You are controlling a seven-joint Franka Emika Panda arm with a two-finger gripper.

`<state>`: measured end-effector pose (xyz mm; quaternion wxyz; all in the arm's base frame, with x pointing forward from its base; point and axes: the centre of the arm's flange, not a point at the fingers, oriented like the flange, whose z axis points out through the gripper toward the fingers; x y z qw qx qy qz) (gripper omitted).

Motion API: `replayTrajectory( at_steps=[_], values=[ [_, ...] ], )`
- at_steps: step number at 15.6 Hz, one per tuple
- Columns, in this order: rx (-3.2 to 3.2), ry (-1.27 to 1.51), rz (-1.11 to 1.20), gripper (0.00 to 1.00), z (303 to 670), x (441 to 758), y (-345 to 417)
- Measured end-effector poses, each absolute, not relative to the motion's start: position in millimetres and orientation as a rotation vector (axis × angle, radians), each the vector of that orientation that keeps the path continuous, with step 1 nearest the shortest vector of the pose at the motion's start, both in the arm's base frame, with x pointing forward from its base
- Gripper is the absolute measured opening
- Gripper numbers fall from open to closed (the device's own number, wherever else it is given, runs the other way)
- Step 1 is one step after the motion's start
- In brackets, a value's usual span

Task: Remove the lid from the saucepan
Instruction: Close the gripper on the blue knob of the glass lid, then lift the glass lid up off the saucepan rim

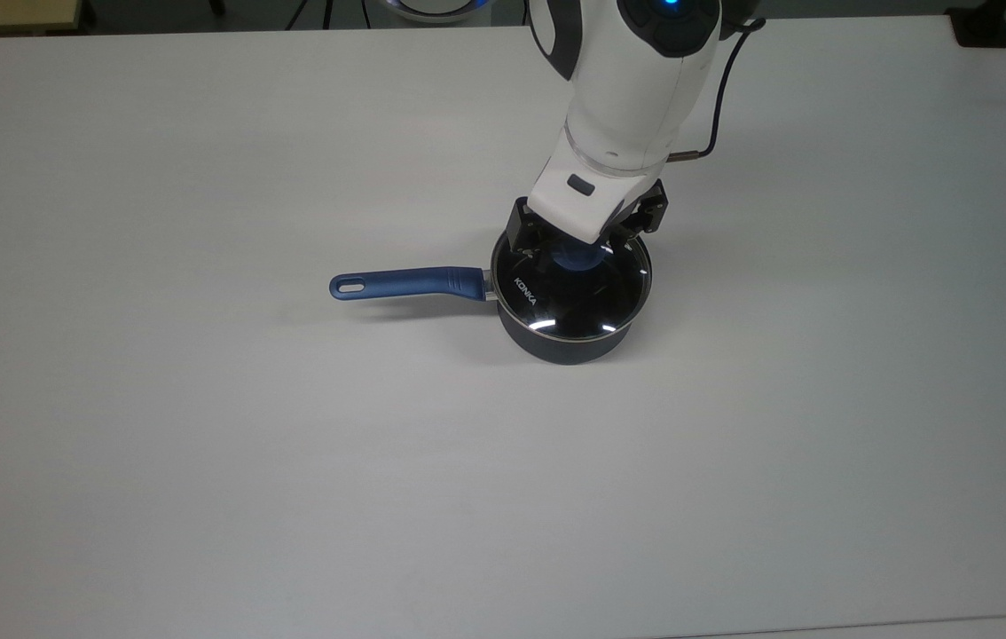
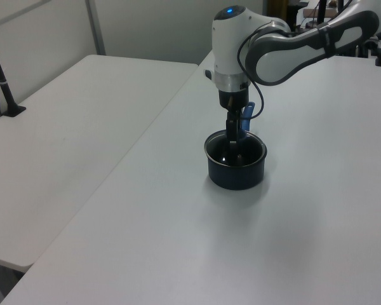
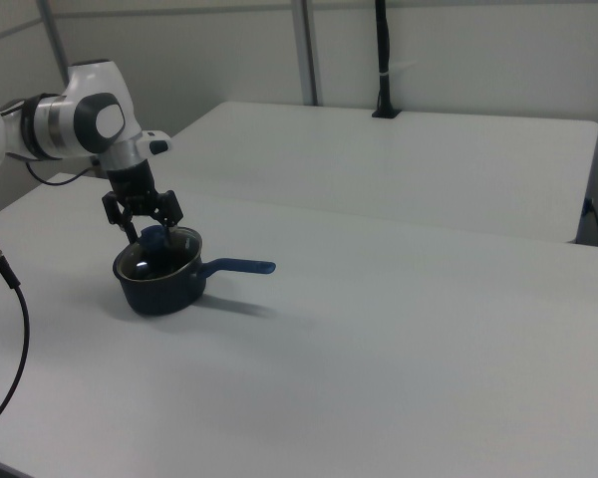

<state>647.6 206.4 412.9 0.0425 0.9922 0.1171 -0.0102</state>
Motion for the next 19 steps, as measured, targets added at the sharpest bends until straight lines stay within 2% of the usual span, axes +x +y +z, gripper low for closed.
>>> replayTrajectory(
  at_steps=[2,3,6,11,19],
  values=[
    [3.035,0.359,-0.030,0.85,413,648,207],
    [3.035,0.359,-0.030,0.85,413,648,207],
    [3.036,0.360,-0.030,0.59,412,648,207],
    [3.037,0.358,-0.023,0.59,415,648,207],
    [3.067,0.314,0.023,0.59,455,640,171]
  ],
)
